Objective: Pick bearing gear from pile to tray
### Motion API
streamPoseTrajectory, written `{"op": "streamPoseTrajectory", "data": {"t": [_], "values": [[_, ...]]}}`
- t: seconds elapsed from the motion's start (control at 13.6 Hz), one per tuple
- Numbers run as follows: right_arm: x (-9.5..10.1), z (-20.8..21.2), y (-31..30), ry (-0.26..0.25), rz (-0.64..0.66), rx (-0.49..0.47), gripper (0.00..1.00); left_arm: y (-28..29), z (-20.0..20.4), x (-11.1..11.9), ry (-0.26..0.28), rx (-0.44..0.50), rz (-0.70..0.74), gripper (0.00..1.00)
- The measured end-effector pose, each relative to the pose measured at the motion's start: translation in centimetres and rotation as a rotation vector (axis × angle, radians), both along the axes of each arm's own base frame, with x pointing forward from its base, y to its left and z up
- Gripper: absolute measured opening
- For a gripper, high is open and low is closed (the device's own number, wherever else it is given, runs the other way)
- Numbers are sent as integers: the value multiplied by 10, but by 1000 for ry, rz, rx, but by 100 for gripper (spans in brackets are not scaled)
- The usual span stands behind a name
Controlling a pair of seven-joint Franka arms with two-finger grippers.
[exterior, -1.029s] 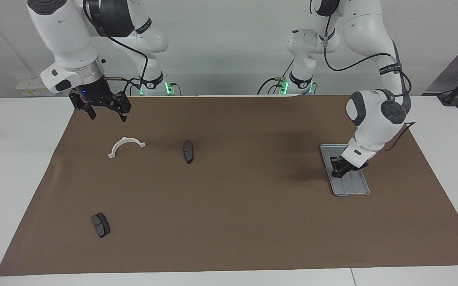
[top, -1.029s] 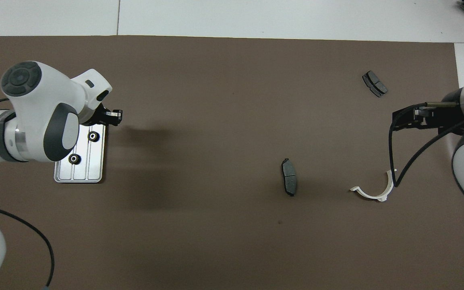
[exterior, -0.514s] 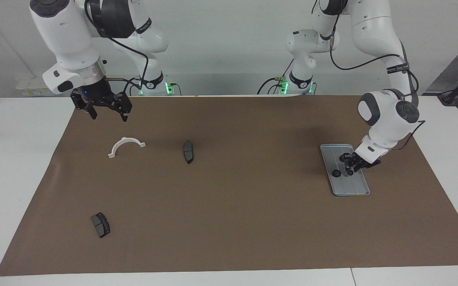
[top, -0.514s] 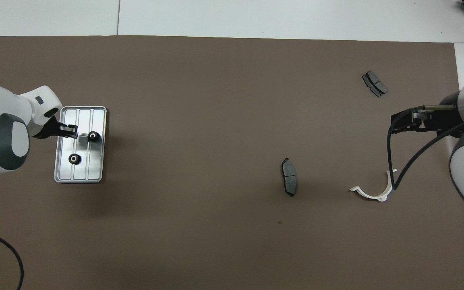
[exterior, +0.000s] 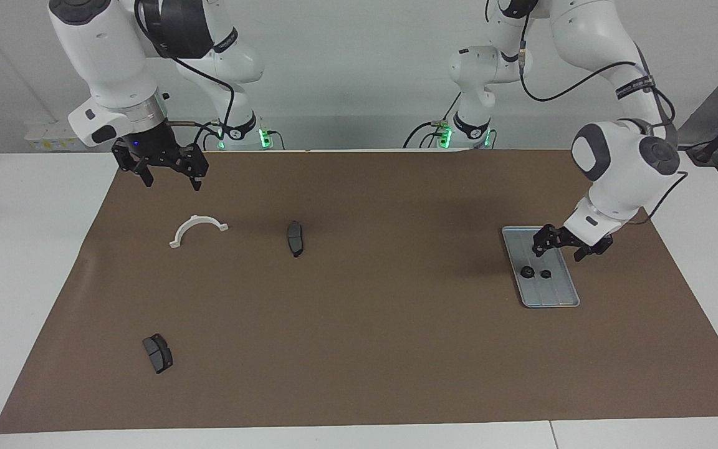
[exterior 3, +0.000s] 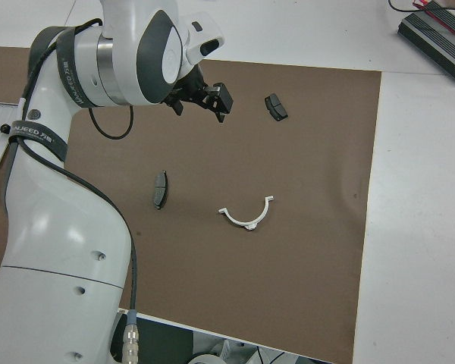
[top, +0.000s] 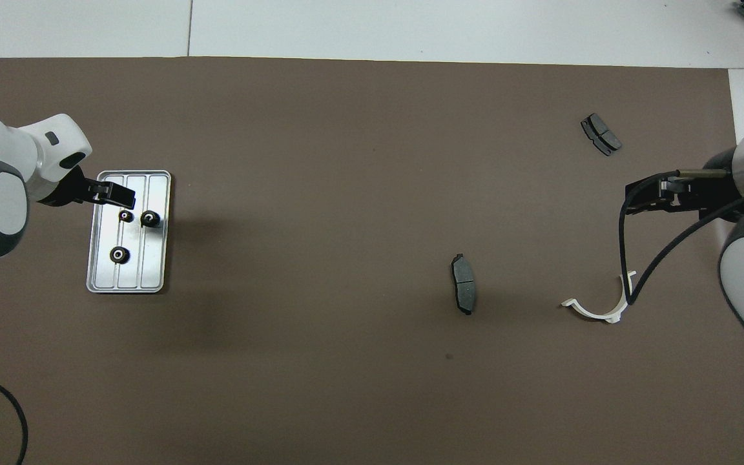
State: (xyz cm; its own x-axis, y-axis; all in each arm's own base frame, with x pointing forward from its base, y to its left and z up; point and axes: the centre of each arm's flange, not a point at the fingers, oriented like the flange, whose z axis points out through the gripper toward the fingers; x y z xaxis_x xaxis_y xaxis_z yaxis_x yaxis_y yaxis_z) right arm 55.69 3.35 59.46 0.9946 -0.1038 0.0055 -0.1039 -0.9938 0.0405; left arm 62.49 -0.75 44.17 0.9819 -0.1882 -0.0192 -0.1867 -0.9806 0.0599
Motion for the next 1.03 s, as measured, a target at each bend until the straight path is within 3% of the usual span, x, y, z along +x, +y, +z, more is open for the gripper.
{"op": "streamPoseTrajectory", "data": {"t": [0.15,0.29,0.59,0.81,1.03], "values": [[-4,-1,0,4,0,-2,100,-20,59,-4,32,9,18,100],[-9,-1,0,5,0,-3,100,-31,108,-13,28,46,23,100],[-10,1,0,-2,0,-4,100,-24,185,-59,6,53,34,100],[-9,4,0,-14,0,-3,100,-22,204,-78,-9,52,35,100],[-8,11,0,-30,-1,-2,100,-22,199,-77,-8,52,35,100]]}}
